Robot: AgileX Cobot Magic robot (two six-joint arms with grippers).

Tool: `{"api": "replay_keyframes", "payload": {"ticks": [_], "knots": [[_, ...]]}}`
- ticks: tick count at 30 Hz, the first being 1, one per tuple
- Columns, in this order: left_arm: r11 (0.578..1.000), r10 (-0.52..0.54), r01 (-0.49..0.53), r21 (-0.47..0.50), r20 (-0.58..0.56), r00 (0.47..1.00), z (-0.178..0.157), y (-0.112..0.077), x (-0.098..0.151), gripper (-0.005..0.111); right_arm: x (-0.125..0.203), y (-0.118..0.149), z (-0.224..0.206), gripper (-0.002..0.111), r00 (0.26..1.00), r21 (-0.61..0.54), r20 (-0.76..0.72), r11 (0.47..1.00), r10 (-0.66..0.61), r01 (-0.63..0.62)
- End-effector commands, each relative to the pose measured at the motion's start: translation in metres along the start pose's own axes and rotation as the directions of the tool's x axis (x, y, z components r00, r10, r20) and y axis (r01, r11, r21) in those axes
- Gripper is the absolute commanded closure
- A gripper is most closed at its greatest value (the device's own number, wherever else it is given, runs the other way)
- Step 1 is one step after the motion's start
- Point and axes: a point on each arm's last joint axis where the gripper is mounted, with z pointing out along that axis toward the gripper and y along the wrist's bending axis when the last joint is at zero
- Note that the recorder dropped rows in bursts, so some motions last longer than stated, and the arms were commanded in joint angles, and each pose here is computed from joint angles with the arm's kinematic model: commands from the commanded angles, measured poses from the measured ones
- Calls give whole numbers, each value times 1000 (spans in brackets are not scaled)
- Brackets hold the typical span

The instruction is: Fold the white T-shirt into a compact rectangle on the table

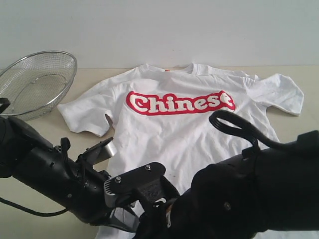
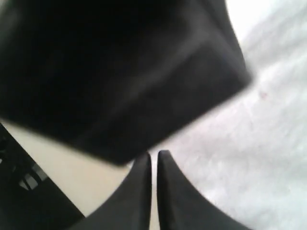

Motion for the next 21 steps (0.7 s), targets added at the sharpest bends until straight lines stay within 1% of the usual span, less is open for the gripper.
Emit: {"api": "replay_keyframes", "payload": {"ticks": [1, 3, 4, 6, 8, 9, 10, 11, 12, 14, 15, 17, 20, 21], "knots": [[999, 27, -26, 22, -24, 999, 2, -1, 1, 102, 4, -1, -2, 108, 997, 2, -48, 999, -53, 53], [999, 41, -40, 26, -31, 999, -3, -5, 2, 102, 3, -1, -2, 103, 999, -4, -36, 999, -36, 36], [999, 43, -43, 15, -25, 999, -7, -6, 2, 102, 2, 0, -2, 96, 999, -4, -23, 999, -39, 38], [996, 79, -79, -27, -20, 997, -19, -9, 2, 102, -3, 1, -3, 77, 999, -8, 0, 999, -42, 42], [991, 89, -90, -100, -15, 996, -31, -8, 3, 102, -10, 5, -5, 48, 999, -18, 31, 999, -39, 40], [985, 82, -85, -151, -23, 996, -37, -6, 5, 102, -12, 9, -5, 37, 998, -23, 46, 999, -47, 48], [977, 67, -73, -202, -36, 997, -43, -3, 7, 102, -15, 12, -5, 34, 996, -26, 68, 998, -56, 58], [968, 47, -58, -245, -50, 998, -47, 0, 9, 102, -18, 16, -2, 35, 994, -28, 90, 997, -66, 68], [951, 48, -73, -300, -91, 995, -50, 4, 13, 102, -20, 19, 1, 37, 993, -29, 103, 998, -57, 60], [932, 20, -63, -357, -122, 992, -51, 10, 16, 102, -24, 22, 12, 42, 995, -28, 94, 999, -27, 29], [927, 8, -57, -370, -131, 991, -50, 13, 17, 102, -25, 21, 19, 44, 997, -23, 76, 1000, -7, 9], [928, 3, -53, -370, -135, 991, -49, 13, 18, 102, -28, 21, 32, 44, 999, -12, 55, 1000, -2, 2], [927, 4, -57, -370, -141, 990, -49, 13, 19, 102, -30, 20, 43, 38, 999, -4, 30, 1000, 16, -16], [925, 10, -65, -375, -148, 989, -49, 14, 19, 102, -30, 20, 45, 38, 999, -3, 26, 1000, 24, -24]]}}
